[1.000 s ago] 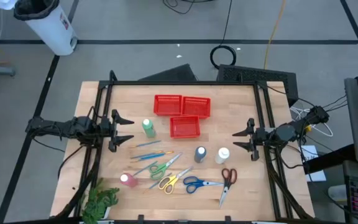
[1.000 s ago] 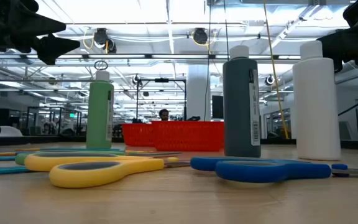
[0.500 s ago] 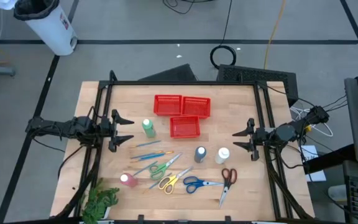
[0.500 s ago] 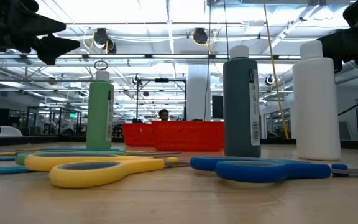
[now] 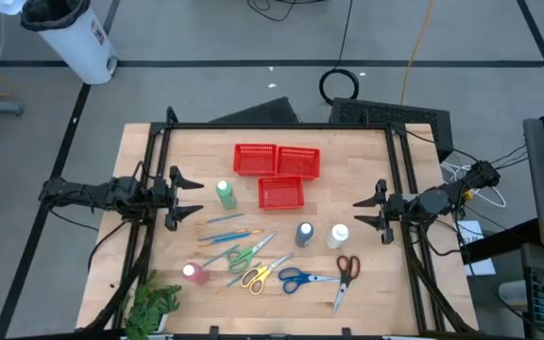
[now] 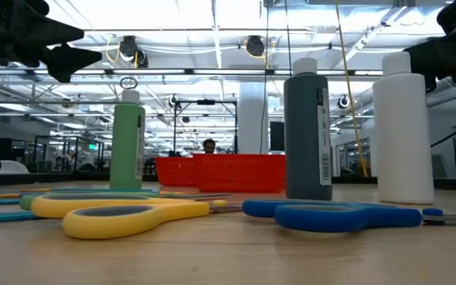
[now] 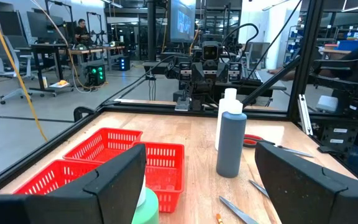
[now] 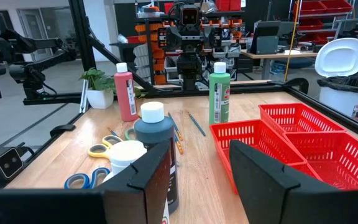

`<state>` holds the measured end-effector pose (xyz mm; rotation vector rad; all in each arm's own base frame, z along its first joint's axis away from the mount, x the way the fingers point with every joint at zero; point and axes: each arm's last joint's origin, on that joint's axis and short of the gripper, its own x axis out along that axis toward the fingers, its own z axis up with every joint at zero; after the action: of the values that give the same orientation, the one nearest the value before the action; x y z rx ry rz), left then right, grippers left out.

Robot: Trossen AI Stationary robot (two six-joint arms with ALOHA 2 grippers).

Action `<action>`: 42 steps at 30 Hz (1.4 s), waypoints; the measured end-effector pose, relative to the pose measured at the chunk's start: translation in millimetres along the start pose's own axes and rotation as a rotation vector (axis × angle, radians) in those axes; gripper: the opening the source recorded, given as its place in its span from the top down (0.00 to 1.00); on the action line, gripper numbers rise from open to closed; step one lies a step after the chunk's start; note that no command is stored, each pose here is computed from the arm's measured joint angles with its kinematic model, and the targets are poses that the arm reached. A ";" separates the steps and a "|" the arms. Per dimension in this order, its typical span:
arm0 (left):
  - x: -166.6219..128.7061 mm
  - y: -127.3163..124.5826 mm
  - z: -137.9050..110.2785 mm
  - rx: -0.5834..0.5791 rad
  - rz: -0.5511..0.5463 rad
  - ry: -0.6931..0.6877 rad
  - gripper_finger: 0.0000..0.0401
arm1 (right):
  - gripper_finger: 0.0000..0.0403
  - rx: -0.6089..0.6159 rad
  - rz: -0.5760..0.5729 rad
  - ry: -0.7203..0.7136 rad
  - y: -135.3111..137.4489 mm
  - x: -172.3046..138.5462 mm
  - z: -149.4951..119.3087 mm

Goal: Pick & Place Paint Supplies

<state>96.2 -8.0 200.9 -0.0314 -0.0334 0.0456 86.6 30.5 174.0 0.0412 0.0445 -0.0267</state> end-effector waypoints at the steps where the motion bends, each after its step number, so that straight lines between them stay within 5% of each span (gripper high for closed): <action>1: 0.0 0.0 0.0 0.000 0.000 0.000 0.23 | 0.61 0.000 0.000 0.000 0.0 0.0 0.1; 38: 0.0 0.0 0.0 0.000 0.000 0.000 0.23 | 0.61 0.000 0.000 0.000 0.0 0.0 0.0; 40: 0.0 0.0 0.0 0.000 0.000 0.000 0.23 | 0.61 -0.078 -0.004 -0.004 -0.1 0.0 0.4; 42: 0.0 0.0 0.0 0.000 0.000 0.000 0.23 | 0.61 -0.296 -0.014 -0.010 -0.6 0.1 1.2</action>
<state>96.2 -8.0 200.9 -0.0314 -0.0333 0.0453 86.8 29.9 175.1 -0.2547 0.0387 -0.0339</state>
